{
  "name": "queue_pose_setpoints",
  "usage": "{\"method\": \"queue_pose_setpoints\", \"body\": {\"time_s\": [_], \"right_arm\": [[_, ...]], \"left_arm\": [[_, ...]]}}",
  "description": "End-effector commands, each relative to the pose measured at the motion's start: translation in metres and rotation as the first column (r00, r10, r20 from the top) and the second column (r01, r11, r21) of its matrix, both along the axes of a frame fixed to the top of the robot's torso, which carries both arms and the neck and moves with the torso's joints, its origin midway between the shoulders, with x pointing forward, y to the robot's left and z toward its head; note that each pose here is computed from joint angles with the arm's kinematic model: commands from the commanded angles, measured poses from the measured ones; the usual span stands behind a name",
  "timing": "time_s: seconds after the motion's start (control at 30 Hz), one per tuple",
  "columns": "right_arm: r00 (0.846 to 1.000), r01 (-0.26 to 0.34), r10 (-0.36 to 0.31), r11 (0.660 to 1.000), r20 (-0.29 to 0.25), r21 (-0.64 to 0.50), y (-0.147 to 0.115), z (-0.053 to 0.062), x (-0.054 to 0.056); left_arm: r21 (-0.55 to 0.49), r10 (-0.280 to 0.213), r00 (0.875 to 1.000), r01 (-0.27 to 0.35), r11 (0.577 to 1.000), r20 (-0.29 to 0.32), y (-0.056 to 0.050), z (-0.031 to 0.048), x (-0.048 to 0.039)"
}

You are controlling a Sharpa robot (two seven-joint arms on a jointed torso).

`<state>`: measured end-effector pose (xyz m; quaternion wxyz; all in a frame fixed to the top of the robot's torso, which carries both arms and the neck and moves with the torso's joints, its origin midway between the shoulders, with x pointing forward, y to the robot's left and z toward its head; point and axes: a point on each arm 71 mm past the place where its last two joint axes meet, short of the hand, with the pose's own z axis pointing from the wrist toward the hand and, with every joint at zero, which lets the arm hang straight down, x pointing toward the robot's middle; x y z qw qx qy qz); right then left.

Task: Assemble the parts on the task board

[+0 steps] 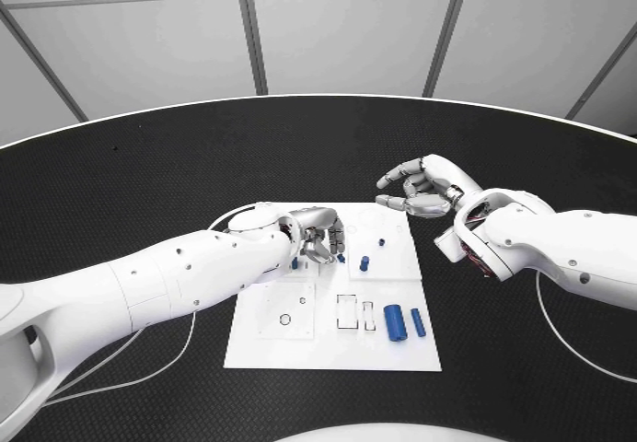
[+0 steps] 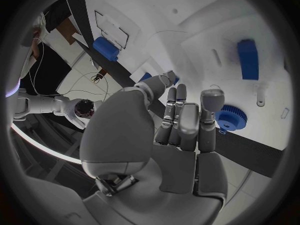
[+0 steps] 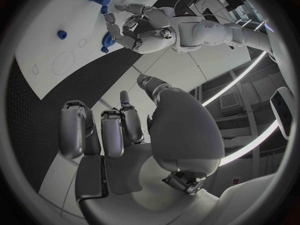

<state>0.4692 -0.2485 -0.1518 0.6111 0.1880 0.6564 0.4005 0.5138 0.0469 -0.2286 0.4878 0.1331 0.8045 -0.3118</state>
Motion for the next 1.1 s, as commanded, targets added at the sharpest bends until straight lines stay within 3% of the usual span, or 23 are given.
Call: {"method": "queue_pose_setpoints", "body": {"time_s": [0.03, 1.1], "right_arm": [[1.0, 0.0, 0.0, 1.0, 0.0, 0.0, 0.0, 0.0, 0.0], [1.0, -0.004, 0.004, 1.0, -0.004, 0.0, 0.002, 0.0, 0.0]], "left_arm": [[0.009, 0.002, 1.0, -0.001, 1.0, -0.003, -0.001, -0.0006, 0.0001], [0.06, -0.011, 1.0, 0.012, 0.998, -0.016, -0.014, -0.003, -0.0007]]}}
